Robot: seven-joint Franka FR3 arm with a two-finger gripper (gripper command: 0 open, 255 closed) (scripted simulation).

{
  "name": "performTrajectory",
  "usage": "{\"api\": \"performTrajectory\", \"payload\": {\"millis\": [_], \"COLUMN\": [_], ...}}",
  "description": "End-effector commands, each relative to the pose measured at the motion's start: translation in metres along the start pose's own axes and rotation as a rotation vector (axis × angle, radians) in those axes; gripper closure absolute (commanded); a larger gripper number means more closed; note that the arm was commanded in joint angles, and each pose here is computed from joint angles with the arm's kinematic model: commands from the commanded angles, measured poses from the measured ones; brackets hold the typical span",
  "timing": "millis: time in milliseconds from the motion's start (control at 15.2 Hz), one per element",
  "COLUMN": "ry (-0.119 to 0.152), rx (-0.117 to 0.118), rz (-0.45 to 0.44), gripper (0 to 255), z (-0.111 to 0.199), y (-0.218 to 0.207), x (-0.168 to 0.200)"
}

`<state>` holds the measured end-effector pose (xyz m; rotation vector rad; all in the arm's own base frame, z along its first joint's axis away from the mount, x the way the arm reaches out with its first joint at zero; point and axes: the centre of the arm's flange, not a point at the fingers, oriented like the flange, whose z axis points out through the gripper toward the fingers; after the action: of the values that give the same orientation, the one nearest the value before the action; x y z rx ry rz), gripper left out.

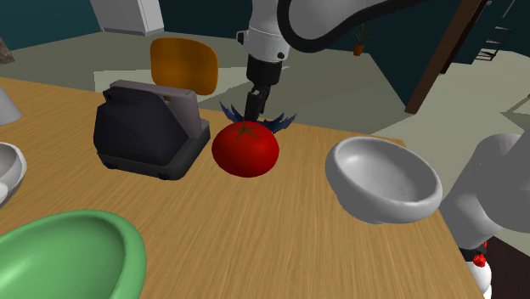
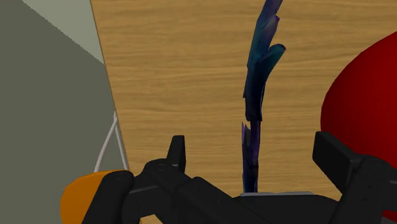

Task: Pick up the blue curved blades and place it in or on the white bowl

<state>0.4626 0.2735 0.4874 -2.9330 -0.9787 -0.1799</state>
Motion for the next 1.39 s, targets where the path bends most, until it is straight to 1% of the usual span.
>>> {"api": "performTrajectory", "payload": {"millis": [0,198,264,594,726,858,1320], "ry": [-0.015,-0.015,-0.015,-0.015,-0.014,-0.015,-0.015], "rx": [0.004,0.004,0.004,0.004,0.004,0.004,0.004], "rz": [-0.006,-0.006,-0.006,-0.006,-0.006,-0.006,-0.006], "gripper": [0,0,255,255,255,255,255], "z": [0.007,0.007,0.007,0.007,0.011,0.007,-0.03], "y": [-0.003,-0.003,-0.002,-0.005,-0.006,-0.003,-0.003], "x": [-0.001,-0.001,-0.001,-0.002,-0.002,-0.001,0.003]}}
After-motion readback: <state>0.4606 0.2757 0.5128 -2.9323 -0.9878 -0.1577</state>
